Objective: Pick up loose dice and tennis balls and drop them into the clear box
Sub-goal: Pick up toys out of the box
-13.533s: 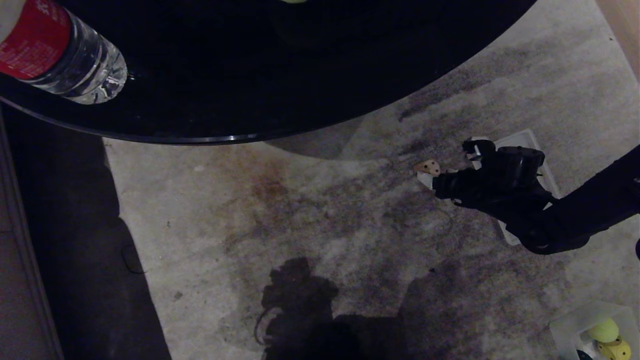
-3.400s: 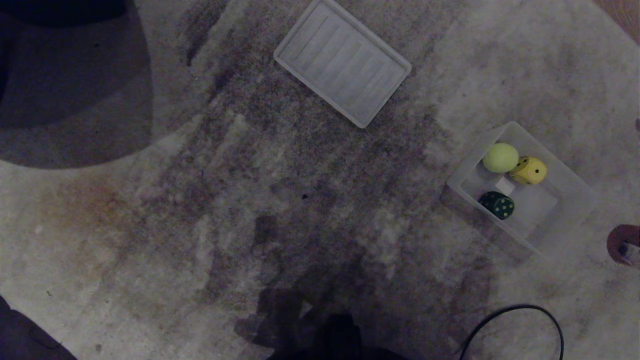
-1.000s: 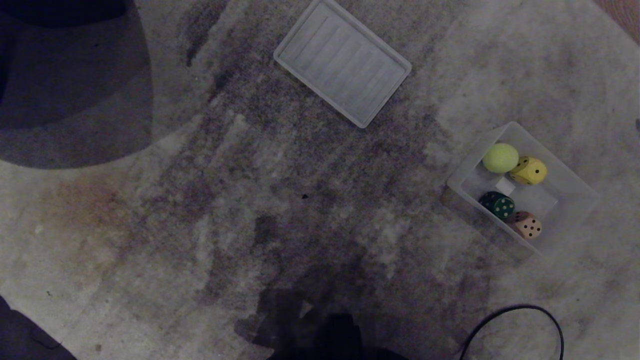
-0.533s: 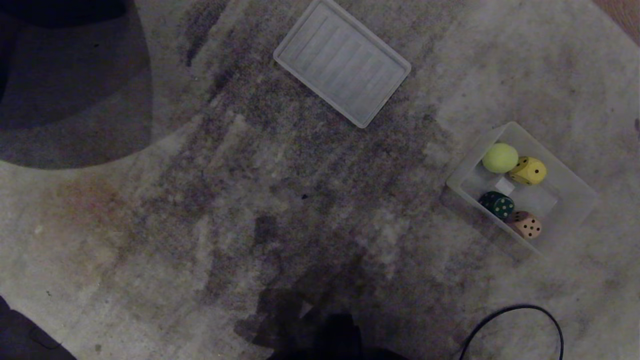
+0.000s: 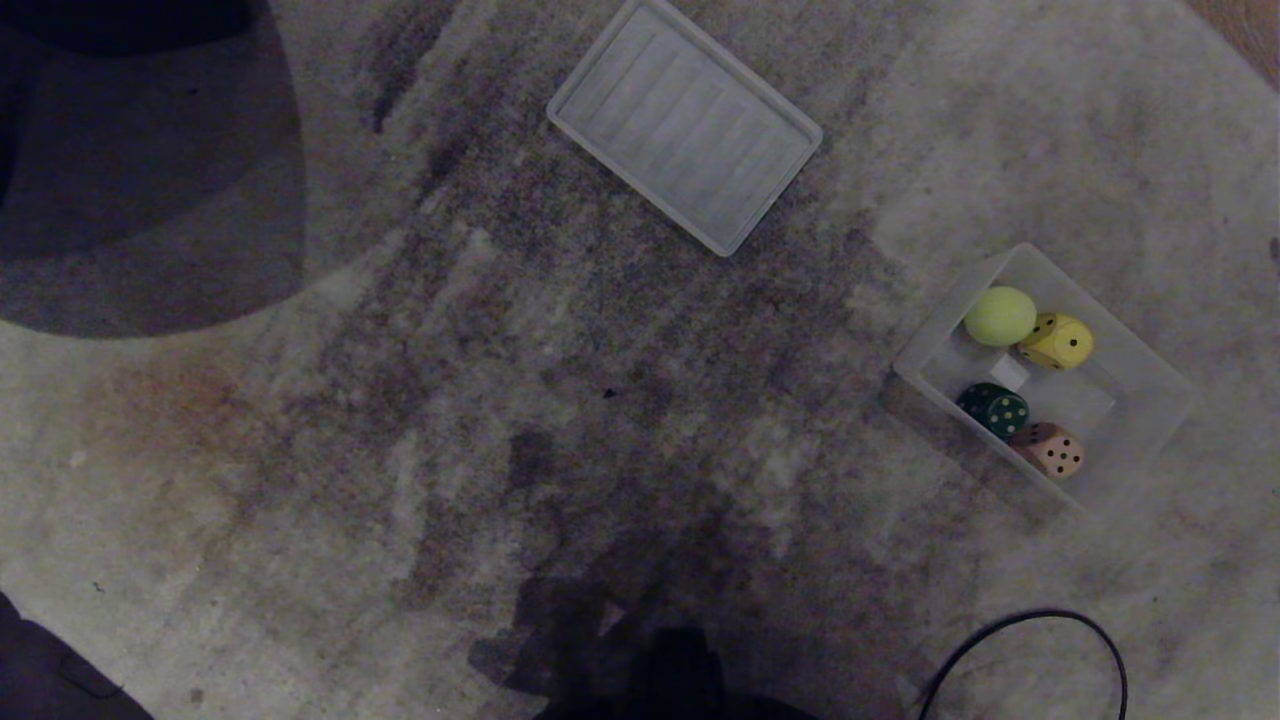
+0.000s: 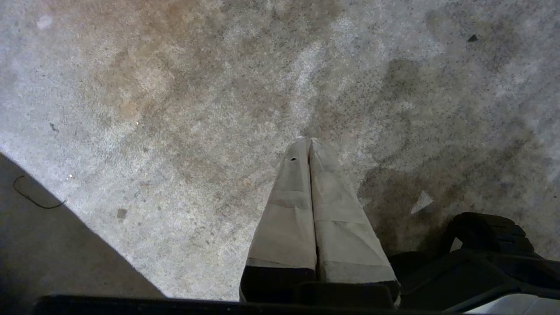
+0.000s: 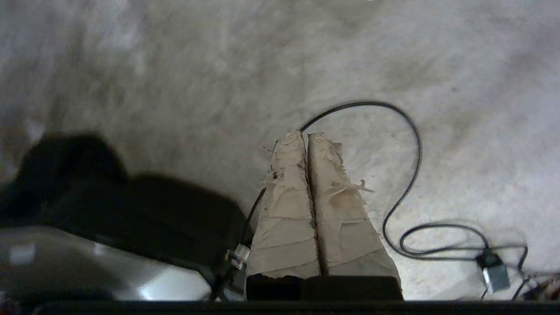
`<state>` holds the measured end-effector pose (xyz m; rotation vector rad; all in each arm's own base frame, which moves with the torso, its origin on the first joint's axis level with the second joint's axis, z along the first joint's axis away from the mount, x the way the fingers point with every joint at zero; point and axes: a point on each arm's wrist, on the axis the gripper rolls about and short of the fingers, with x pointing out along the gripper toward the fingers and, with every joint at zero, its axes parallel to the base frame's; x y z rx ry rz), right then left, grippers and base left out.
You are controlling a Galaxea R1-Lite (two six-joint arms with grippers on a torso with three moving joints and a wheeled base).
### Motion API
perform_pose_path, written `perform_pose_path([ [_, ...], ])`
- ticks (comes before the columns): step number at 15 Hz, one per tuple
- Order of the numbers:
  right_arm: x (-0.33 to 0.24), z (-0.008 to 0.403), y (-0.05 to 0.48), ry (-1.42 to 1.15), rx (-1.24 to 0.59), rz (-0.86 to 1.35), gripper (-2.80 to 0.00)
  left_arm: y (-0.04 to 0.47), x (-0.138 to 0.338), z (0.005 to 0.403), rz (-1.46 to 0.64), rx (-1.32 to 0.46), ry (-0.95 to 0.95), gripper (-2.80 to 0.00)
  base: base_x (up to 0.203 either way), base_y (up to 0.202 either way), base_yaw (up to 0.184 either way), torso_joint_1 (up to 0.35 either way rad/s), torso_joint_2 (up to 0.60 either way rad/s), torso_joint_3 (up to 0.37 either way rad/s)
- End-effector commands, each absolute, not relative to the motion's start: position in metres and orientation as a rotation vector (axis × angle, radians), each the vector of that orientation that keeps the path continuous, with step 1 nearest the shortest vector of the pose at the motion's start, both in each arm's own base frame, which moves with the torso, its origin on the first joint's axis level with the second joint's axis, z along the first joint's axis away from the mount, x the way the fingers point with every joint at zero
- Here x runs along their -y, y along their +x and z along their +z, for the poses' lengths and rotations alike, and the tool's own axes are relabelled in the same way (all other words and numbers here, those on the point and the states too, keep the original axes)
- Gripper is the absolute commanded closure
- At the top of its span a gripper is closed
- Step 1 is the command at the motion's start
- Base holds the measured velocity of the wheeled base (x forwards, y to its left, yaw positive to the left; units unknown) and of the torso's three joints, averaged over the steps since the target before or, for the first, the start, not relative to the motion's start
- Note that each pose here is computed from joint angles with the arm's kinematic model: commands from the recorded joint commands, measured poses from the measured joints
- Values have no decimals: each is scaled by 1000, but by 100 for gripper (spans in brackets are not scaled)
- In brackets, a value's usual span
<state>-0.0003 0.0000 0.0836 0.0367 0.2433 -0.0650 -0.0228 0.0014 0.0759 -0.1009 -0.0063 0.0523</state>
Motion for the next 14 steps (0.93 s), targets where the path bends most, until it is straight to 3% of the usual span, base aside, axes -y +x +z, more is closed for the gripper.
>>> perform_pose_path([
  [1, 0, 79, 0, 50, -260, -66, 0, -23, -1, 76, 54, 4, -101, 0, 0, 0, 0, 0, 0, 0],
  [5, 0, 79, -1, 52, -255, -62, 0, -23, -1, 76, 54, 4, -101, 0, 0, 0, 0, 0, 0, 0],
  [10, 0, 76, -22, 44, 7, 6, 0, -23, -1, 76, 54, 4, -101, 0, 0, 0, 0, 0, 0, 0],
  [14, 0, 76, -22, 51, 17, 10, 0, -23, -1, 76, 54, 4, -101, 0, 0, 0, 0, 0, 0, 0],
])
